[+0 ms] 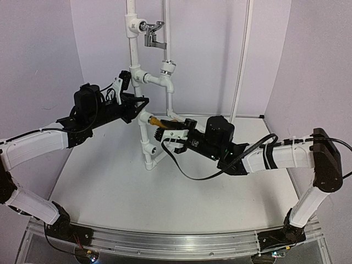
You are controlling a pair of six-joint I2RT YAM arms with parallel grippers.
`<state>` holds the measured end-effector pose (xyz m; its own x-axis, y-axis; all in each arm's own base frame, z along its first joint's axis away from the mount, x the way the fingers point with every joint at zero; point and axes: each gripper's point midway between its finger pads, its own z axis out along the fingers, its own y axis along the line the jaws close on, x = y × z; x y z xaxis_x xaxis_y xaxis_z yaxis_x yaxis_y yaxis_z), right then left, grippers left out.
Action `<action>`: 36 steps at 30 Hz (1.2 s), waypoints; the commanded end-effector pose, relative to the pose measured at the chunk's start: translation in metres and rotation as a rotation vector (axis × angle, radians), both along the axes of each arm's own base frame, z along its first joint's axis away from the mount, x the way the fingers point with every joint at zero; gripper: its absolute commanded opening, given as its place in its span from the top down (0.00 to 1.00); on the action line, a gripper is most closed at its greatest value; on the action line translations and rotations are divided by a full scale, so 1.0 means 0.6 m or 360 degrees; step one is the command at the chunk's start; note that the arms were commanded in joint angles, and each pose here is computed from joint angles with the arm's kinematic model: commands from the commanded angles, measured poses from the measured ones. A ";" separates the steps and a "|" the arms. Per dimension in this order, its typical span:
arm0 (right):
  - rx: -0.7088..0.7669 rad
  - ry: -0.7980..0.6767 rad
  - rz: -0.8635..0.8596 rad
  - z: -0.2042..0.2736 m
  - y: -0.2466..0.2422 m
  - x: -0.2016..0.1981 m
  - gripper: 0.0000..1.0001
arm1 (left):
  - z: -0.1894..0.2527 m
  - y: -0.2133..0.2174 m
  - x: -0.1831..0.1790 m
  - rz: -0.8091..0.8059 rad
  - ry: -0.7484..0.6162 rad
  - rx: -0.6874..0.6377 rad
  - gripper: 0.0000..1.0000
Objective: Install the water faucets
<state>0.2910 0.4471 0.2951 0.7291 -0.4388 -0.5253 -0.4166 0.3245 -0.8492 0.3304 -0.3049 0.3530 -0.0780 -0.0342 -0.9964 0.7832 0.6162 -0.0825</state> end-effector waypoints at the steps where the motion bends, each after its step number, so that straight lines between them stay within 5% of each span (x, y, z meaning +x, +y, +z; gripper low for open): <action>1: 0.0409 0.0536 -0.0100 0.025 -0.003 0.029 1.00 | -0.108 -0.043 -0.053 -0.0264 0.0542 0.0039 1.00; 9: 0.1156 0.1500 -0.0417 0.002 -0.035 0.080 1.00 | -0.109 -0.044 -0.053 -0.0268 0.0549 0.0039 1.00; 22: 0.2053 0.3021 -0.0181 -0.038 -0.020 0.058 1.00 | -0.111 -0.045 -0.051 -0.0266 0.0550 0.0042 1.00; 27: 0.2040 0.3103 0.0014 0.008 -0.006 0.048 0.95 | -0.112 -0.044 -0.051 -0.0257 0.0550 0.0043 1.00; 36: 0.1834 0.2669 -0.0058 0.030 -0.047 0.044 0.30 | -0.108 -0.038 -0.047 -0.0219 0.0530 0.0043 1.00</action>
<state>0.3131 0.4406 0.2905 -0.7679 0.5061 -0.3927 -0.2929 0.2678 0.9179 0.3318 -0.3050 0.3526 -0.0752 -0.0351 -0.9966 0.7853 0.6139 -0.0809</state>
